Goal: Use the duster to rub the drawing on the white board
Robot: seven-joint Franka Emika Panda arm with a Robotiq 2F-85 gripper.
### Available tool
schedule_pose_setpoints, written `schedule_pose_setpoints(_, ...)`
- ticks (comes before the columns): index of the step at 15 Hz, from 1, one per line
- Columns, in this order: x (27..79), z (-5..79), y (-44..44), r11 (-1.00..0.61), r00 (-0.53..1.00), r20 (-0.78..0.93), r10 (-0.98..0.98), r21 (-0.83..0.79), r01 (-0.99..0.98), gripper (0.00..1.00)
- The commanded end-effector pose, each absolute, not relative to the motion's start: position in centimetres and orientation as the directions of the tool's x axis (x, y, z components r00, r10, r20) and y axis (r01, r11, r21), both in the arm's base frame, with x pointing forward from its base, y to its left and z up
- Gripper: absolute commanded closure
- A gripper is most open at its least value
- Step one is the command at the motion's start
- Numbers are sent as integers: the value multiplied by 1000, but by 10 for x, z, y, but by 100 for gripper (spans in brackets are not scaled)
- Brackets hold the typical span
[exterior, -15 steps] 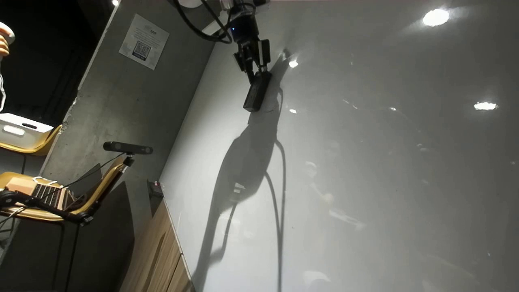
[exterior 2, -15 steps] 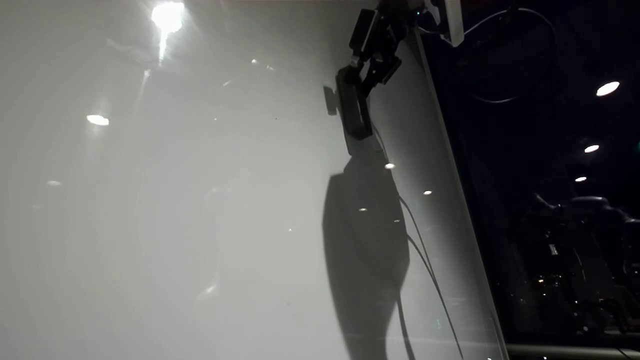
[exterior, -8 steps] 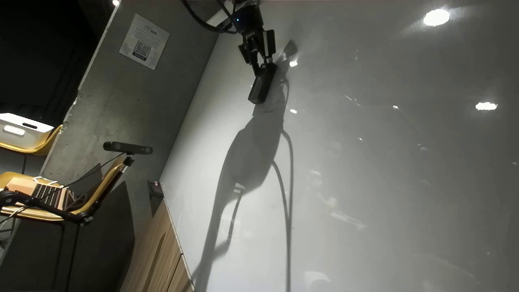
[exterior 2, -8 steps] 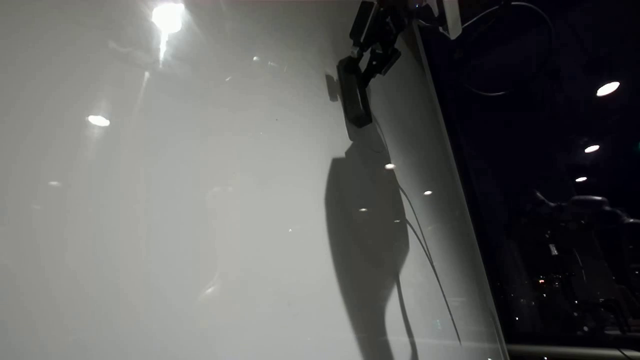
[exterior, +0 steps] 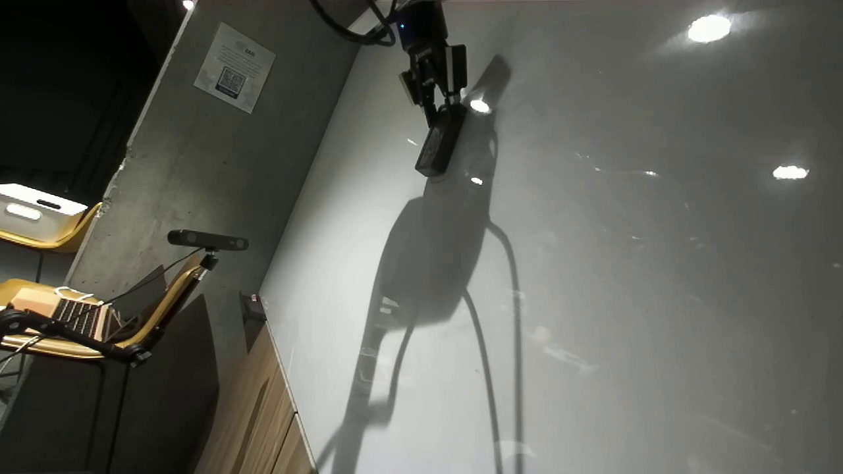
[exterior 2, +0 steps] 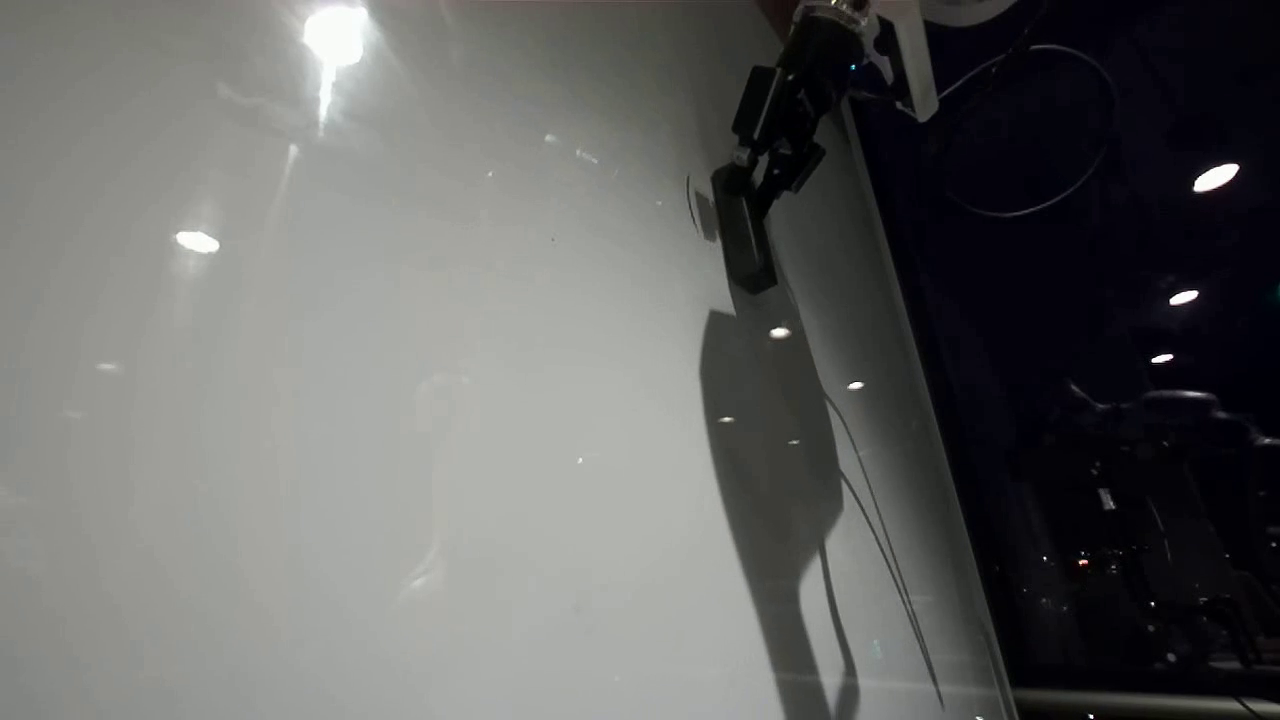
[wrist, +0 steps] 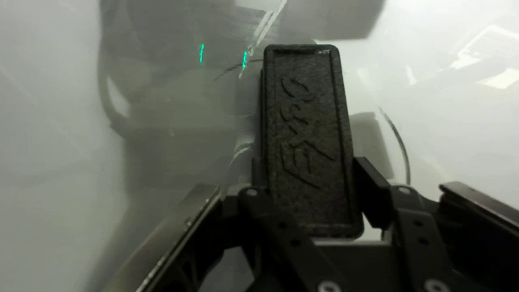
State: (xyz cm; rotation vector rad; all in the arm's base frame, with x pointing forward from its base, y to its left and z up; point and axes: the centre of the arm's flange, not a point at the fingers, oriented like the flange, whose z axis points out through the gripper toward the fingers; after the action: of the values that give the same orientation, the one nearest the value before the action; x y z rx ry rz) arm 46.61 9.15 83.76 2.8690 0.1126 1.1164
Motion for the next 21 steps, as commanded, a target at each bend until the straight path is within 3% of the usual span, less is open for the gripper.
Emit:
schedule_pose_setpoints(1,520,808,39,-994,719,690,79,108,6,71)
schedule_pose_setpoints(21,494,725,78,-987,719,678,154,140,79,71)
